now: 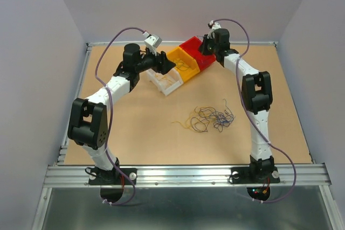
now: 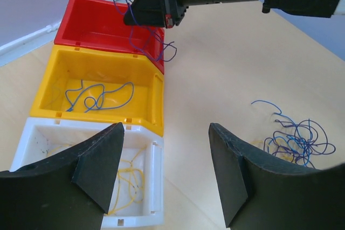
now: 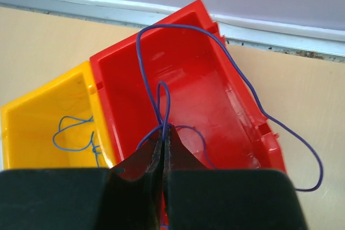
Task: Untangle the cables
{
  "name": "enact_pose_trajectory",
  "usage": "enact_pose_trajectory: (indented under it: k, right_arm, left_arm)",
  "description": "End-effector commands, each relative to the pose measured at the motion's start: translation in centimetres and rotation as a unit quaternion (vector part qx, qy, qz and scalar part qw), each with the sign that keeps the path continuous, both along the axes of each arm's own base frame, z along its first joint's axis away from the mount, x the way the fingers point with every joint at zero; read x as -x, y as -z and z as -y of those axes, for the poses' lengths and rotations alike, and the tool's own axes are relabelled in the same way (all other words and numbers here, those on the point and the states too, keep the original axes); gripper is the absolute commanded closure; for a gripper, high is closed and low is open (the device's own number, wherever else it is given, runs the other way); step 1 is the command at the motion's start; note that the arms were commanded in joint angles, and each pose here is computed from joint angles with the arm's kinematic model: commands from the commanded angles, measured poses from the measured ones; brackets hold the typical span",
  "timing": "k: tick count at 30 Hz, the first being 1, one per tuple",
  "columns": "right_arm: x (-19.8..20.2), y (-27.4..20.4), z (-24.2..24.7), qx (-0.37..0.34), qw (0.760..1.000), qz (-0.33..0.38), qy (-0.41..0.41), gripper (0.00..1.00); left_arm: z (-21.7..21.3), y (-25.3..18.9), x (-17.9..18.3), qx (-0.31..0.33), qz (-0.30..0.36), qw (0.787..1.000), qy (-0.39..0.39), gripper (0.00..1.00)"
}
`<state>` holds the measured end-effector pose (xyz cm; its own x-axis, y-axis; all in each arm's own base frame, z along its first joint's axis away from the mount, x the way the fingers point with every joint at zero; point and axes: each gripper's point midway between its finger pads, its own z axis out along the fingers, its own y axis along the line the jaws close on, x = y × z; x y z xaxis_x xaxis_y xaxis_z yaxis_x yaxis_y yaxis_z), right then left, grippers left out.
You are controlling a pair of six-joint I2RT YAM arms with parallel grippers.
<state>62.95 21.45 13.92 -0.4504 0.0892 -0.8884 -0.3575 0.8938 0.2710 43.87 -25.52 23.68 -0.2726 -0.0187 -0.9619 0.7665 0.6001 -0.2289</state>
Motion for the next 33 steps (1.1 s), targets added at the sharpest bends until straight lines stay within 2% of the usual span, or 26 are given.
enact_pose_trajectory:
  k: [1,7,10,19,24,28,31,33]
  right_arm:
    - [-1.3,-3.5,0.3,-0.053,0.998,0.015,-0.029,0.99]
    - [-2.3,-2.6,1.4,-0.048,0.999,0.007,-0.014,0.97]
    - [-2.4,-0.3,1.3,-0.031,0.999,-0.013,-0.011,0.97]
    - [-2.0,5.1,-0.7,0.094,0.995,-0.034,0.019,0.96]
    - [-0.4,8.5,-0.5,0.155,0.985,-0.068,0.033,0.96]
    - [0.8,10.3,0.0,0.170,0.980,-0.098,0.038,0.97]
    - [2.5,10.7,0.3,0.173,0.976,-0.129,0.035,0.98]
    - [5.0,11.2,0.9,0.184,0.970,-0.154,0.040,0.97]
  left_arm:
    - [-0.2,-3.3,0.4,0.012,0.046,0.999,0.002,0.24]
    - [-0.1,-3.3,0.5,0.012,0.045,0.999,0.006,0.24]
    - [-0.1,-3.2,0.4,0.012,0.045,0.999,0.005,0.24]
    - [-0.1,-3.0,0.3,0.010,0.044,0.999,0.003,0.24]
    - [-0.1,-3.1,0.2,0.008,0.046,0.999,0.003,0.24]
    - [-0.1,-3.0,0.1,0.008,0.044,0.999,0.002,0.24]
    - [-0.2,-3.0,0.1,0.008,0.044,0.999,0.002,0.24]
    - [-0.1,-3.0,0.1,0.006,0.044,0.999,0.001,0.24]
